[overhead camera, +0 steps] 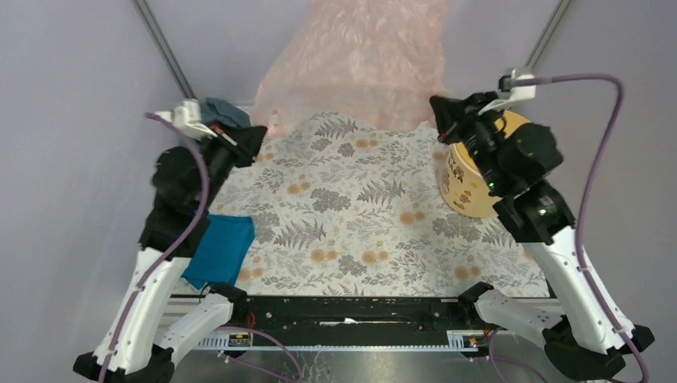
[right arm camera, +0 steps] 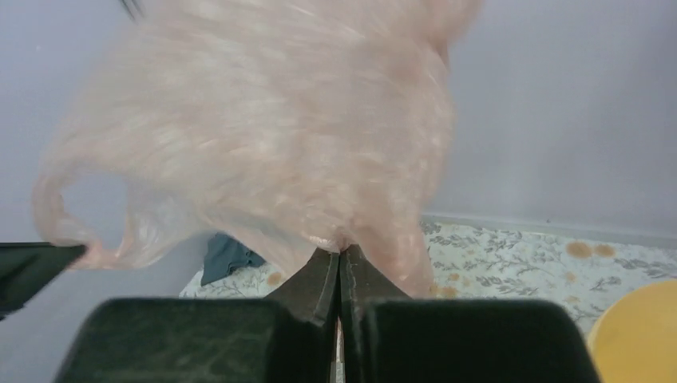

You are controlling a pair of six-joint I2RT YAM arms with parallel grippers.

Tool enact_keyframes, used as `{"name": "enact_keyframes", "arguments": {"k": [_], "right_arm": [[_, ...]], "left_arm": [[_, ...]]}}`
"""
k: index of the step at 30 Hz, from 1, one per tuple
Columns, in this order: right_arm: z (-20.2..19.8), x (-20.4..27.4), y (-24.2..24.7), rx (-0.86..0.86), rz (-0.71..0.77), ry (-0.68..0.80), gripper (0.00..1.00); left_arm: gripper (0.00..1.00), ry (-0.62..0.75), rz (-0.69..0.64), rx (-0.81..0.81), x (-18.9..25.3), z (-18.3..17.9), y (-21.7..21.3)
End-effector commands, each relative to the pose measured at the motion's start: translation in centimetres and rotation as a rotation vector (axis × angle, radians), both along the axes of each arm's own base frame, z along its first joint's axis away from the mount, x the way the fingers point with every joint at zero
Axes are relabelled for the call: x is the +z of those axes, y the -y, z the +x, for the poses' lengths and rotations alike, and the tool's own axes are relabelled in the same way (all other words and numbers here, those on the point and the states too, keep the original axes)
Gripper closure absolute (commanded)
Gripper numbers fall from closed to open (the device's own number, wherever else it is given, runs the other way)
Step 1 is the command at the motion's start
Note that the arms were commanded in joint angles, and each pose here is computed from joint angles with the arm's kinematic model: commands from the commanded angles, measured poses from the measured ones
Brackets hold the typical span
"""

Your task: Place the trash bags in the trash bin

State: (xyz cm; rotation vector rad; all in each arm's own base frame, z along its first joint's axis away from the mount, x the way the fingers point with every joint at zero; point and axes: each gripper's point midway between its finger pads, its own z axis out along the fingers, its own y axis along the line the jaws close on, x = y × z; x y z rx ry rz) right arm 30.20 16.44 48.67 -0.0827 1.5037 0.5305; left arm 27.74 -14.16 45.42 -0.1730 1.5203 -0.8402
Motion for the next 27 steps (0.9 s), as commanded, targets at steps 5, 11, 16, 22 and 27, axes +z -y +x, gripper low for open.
{"name": "enact_keyframes", "arguments": {"k": [5,11,16,22,27], "right_arm": [[0.2,-31.4,-5.4,0.168,-0.125,-0.659,1.00],[2.7,-22.4,-7.4,0.238,-0.150,-0.516,1.00],[2.3,-10.5,-8.3,0.316,-0.102,-0.322,1.00],[0.3,-16.5,-6.9,0.283,-0.043,-0.379,1.00],[-1.6,-26.4,-7.0,0.299,-0.073,-0.645,1.00]], "left_arm": [[1.00,-0.791,0.161,0.011,-31.8,-1.8,-0.3],[1.00,-0.465,0.101,-0.128,-18.6,1.5,2.6],[1.00,-0.121,0.072,-0.192,-2.7,0.5,3.1],[1.00,-0.242,0.052,-0.122,-10.0,-0.4,1.7],[1.00,-0.463,0.106,-0.163,-19.5,-2.4,1.8]]}}
